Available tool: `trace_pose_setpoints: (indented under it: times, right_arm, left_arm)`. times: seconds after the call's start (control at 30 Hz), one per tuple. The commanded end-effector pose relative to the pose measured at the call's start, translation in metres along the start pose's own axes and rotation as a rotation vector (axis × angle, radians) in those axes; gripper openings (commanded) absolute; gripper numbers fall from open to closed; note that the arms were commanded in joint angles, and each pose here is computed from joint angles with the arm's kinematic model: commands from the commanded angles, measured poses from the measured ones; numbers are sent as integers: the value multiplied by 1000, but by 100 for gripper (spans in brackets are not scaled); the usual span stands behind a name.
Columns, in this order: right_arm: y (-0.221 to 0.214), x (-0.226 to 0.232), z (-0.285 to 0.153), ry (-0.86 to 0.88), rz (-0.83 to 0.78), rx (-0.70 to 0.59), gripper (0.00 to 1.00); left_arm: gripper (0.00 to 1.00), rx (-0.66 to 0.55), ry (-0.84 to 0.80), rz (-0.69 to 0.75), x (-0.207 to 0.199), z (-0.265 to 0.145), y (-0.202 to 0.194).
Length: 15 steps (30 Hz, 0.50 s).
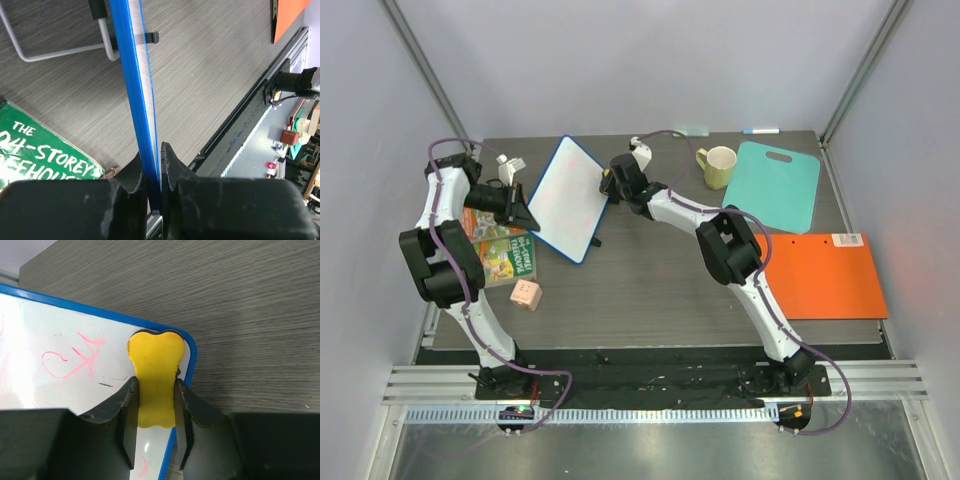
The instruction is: Erase the whiteboard
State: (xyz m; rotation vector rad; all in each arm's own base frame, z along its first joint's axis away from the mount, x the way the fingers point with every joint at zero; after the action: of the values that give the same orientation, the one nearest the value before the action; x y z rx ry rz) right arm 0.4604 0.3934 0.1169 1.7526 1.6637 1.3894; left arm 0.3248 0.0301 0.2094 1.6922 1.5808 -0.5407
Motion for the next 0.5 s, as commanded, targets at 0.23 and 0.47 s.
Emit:
trace_pose_setpoints:
  times: [0.23, 0.47]
  right_arm:
    - [-8, 136, -64, 476, -106, -10, 1]
    - [0, 169, -73, 625, -62, 0, 1]
  left_arm:
    - [0, 171, -30, 163, -15, 14, -25]
    - [0, 169, -31, 168, -16, 13, -24]
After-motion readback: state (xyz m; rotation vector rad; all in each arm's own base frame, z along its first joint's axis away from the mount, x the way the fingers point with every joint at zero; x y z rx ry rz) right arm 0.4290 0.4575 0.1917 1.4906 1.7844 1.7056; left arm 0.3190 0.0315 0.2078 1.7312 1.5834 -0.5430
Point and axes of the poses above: each gripper's point midway between its finger pads, its own z axis out along the fingers, its own x axis along the line the jaws close on, y = z × x, the point moved 9 cm from there along -z, back along the fingers, and after that the axes turned 14 degrees about -z, right-handed, at the moved point
